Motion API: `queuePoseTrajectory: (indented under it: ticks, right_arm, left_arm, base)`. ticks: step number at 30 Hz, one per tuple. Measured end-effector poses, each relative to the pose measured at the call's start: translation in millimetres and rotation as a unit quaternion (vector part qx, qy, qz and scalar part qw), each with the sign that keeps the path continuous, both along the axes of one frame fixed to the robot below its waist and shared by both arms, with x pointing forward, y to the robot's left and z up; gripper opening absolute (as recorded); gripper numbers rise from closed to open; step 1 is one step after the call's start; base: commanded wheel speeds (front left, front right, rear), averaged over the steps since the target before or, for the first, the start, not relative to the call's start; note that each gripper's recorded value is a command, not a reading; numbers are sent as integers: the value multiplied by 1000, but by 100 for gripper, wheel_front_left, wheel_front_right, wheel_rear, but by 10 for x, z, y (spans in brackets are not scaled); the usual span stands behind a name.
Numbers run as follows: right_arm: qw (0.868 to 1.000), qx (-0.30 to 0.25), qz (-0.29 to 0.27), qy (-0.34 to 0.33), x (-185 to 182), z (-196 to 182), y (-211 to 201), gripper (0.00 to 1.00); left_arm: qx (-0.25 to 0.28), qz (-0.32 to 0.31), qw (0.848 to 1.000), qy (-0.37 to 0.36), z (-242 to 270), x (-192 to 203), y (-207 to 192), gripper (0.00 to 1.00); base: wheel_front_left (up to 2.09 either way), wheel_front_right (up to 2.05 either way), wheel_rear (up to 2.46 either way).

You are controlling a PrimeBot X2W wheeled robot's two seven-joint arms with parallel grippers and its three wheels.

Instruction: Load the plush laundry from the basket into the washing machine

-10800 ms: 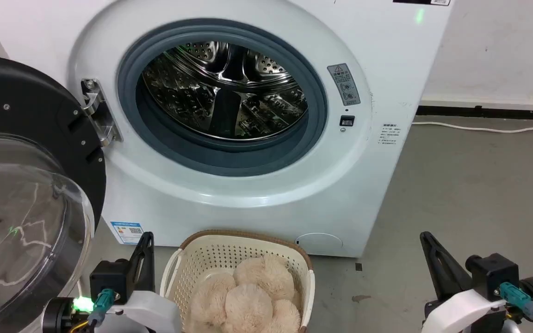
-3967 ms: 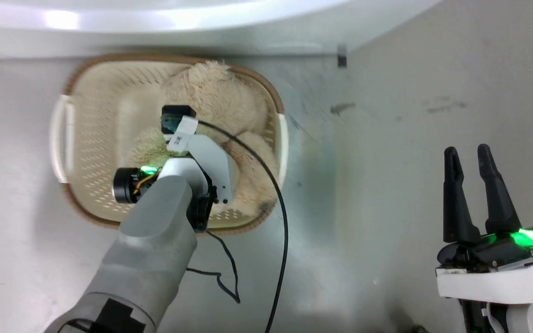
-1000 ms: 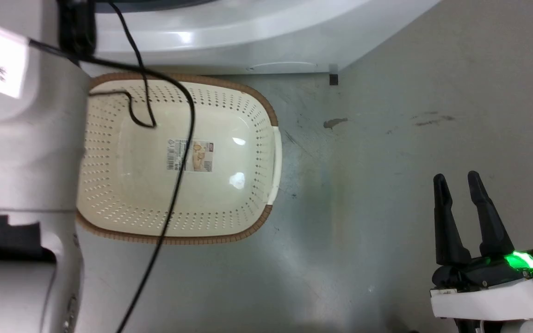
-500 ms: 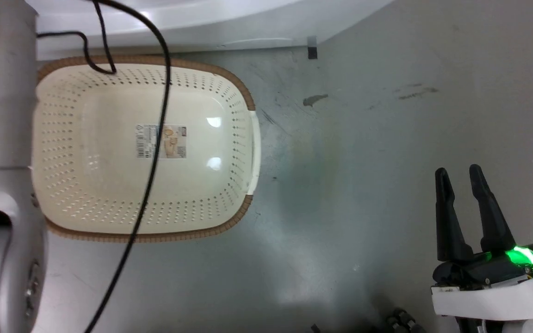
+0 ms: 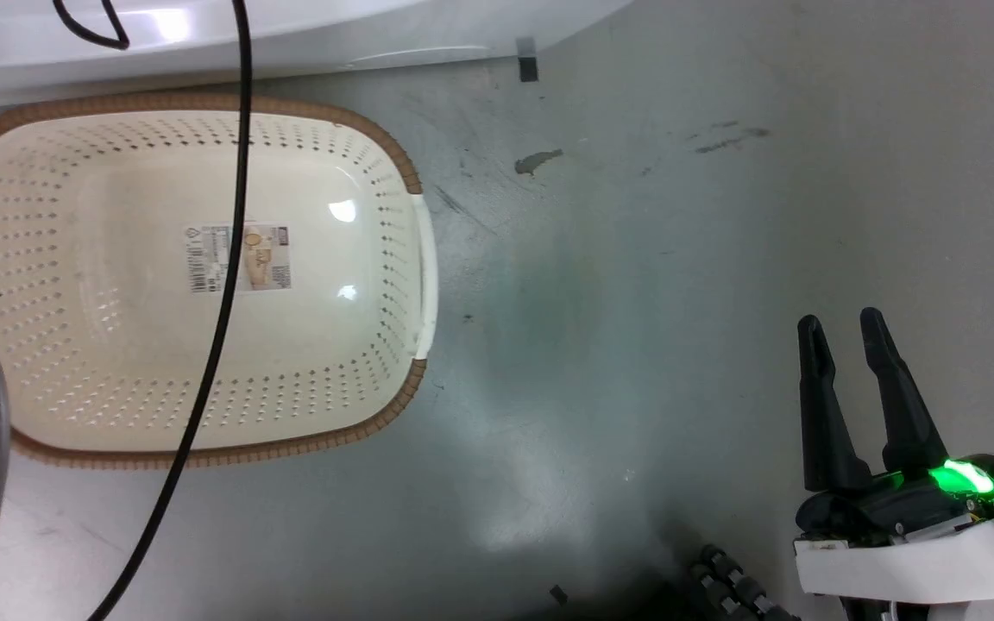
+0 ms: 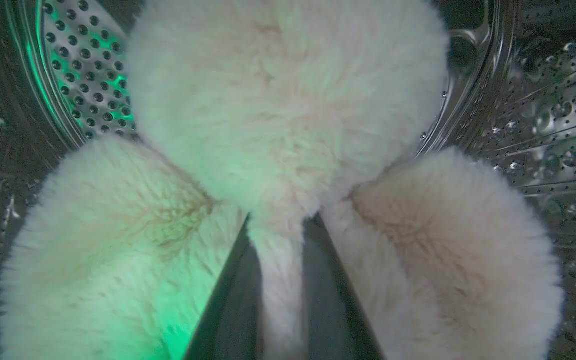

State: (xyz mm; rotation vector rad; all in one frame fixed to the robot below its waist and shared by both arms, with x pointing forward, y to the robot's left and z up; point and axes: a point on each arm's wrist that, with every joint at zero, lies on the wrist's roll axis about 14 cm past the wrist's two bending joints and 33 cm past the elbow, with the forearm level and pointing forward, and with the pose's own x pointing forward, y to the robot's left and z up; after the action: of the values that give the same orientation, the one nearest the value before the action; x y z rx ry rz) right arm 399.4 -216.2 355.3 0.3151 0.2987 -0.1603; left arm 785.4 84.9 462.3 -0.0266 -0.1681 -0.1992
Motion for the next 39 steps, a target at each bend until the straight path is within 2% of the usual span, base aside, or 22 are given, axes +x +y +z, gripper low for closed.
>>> queuePoseTrajectory:
  ticks: [5, 6, 7, 8, 25, 39]
  right_arm:
    - [1000, -4, -7, 4, -22, -7, -47, 100]
    - [1000, -6, -8, 6, -26, -17, -58, 100]
    - [1000, -7, -9, 8, -31, -26, -68, 100]
    - [1000, -7, -10, 9, -35, -35, -72, 100]
    - [1000, -4, 7, -2, 69, -51, 10, 100]
    - [998, 1, 43, -50, 320, 129, 215, 100]
  left_arm:
    - [0, -5, 1000, 11, -100, 73, -63, 0]
    - [0, -7, 1000, 13, -121, 87, -77, 6]
    - [0, -7, 1000, 16, -148, 98, -83, 35]
    - [-1, -7, 1000, 20, -176, 102, -95, 100]
    - [-7, -14, 999, 43, -130, 39, -109, 100]
    - [-22, -28, 995, 88, -272, -519, -128, 100]
  base:
    - [0, 0, 0]
    - [0, 0, 0]
    - [0, 0, 0]
    - [0, 0, 0]
    - [0, 0, 0]
    - [0, 0, 0]
